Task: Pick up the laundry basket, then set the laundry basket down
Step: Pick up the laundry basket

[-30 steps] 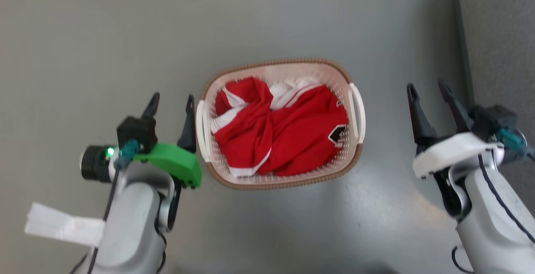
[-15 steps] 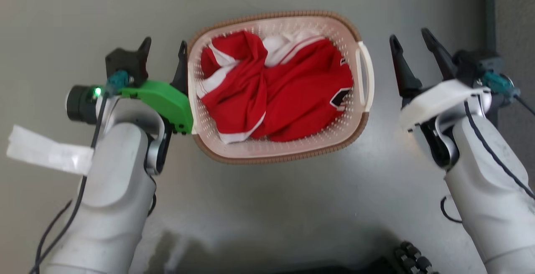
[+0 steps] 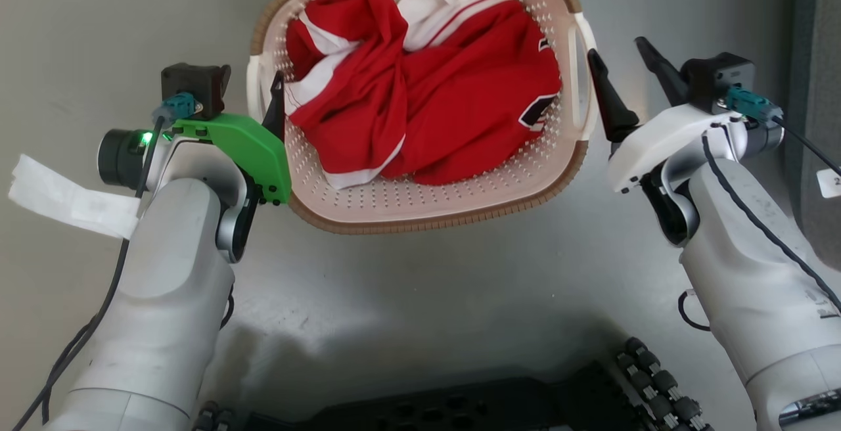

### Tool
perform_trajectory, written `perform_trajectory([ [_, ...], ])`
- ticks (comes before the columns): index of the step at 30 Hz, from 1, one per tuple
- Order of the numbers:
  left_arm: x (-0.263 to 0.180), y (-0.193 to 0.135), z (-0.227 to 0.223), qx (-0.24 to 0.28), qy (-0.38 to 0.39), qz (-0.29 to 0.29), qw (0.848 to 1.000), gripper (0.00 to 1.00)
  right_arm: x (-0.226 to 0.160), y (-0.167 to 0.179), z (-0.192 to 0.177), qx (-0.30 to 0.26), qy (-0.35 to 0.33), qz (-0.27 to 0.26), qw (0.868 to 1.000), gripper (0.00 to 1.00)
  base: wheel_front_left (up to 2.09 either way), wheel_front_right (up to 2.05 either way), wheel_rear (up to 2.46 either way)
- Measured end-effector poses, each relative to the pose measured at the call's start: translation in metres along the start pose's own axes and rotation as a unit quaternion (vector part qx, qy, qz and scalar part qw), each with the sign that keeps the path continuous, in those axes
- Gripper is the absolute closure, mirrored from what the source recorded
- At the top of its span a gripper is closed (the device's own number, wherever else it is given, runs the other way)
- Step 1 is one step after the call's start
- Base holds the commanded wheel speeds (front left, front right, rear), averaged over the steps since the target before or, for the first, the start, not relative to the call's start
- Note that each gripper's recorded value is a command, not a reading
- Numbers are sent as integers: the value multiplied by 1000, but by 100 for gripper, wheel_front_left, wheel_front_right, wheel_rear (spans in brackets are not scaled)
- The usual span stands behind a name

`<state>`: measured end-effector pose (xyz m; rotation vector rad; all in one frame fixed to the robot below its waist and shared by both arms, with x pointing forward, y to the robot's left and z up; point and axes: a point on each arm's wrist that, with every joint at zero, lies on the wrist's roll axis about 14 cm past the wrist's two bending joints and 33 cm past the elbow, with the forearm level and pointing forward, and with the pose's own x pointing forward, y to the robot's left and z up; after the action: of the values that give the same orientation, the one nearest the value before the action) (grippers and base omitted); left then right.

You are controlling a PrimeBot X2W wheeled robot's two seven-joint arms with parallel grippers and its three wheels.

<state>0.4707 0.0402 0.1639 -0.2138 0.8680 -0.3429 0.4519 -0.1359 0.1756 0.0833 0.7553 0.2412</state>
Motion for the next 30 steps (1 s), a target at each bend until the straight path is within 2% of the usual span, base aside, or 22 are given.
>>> perform_trajectory([
  [9,8,6,-42,-16,67,-1,998,0,7,5,-32,1,48,8,999,0,0,0,0],
  [19,19,7,-44,-22,89,-3,996,0,14,14,-49,-12,85,23,996,0,0,0,0],
  [20,20,7,-44,-24,90,-3,996,33,16,14,-48,-10,85,23,996,0,0,0,0],
  [21,21,8,-44,-23,92,-2,995,75,17,14,-47,-7,84,24,996,0,0,0,0],
  [22,22,8,-44,-23,93,-1,995,100,18,14,-46,-5,84,24,996,64,0,0,0],
  [23,23,9,-44,-24,95,-1,995,100,19,13,-46,-2,85,21,996,100,0,0,0],
  [30,27,5,-43,-43,98,-4,994,100,23,22,-49,5,90,32,995,100,0,0,0],
])
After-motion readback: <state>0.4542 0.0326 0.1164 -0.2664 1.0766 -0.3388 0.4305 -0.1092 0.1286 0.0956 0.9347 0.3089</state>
